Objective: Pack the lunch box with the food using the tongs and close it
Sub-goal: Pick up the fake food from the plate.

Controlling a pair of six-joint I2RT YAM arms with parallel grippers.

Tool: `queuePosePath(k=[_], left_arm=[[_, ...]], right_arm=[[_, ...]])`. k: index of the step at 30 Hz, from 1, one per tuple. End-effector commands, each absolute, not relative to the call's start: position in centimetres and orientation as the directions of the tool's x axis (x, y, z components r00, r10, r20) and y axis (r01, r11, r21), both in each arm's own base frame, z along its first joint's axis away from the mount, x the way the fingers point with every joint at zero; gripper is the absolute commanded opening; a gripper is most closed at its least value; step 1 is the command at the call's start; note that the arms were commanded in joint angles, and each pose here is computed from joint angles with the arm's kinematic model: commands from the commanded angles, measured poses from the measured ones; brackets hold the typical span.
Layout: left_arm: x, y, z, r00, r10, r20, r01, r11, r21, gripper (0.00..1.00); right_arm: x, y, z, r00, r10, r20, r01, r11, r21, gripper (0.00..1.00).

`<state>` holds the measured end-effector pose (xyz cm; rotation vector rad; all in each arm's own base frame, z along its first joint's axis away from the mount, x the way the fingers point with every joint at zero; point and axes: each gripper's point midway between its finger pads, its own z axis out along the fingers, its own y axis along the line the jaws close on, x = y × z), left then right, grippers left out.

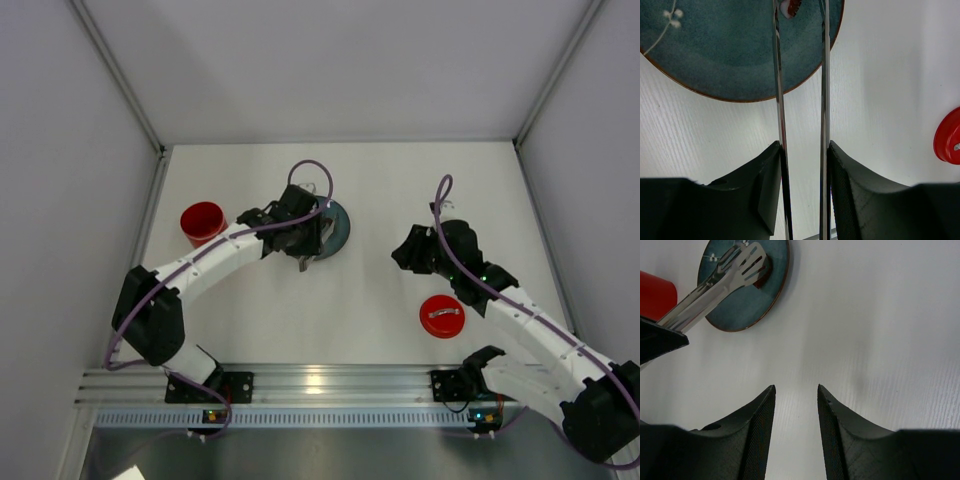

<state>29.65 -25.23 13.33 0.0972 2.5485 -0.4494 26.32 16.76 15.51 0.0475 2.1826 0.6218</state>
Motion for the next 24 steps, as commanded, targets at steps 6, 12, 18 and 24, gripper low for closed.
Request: queuePosePath(k=[6, 12, 18, 24], left_arm=[[29.9, -25.9, 12.4, -0.85, -0.026, -0.527, 0.165, 0.935, -0.312, 0.45], [29.8, -25.9, 11.7, -0.855, -0.025, -0.518, 0.162, 0.936, -0.312, 0.45], [29.9, -26.0, 11.7, -0.854, -0.026, -0.519, 0.162, 0.936, -0.312, 0.4], [30.0, -25.7, 12.9, -0.841, -0.031, -0.54, 0.164, 0.937, -0.309, 0.21]], right_arm=[[26.1, 16.8, 16.2, -0.63, 0.228, -0.743, -0.193, 0.88, 0.434, 0.39], [26.2, 16.8, 16.3, -0.628, 0.225, -0.745, -0.196, 0.881, 0.431, 0.39], [26.3, 16.8, 16.2, -0.631, 0.22, -0.744, -0.196, 0.883, 0.427, 0.39], [26.4, 16.9, 16.5, -0.629, 0.216, -0.746, -0.199, 0.883, 0.424, 0.39]])
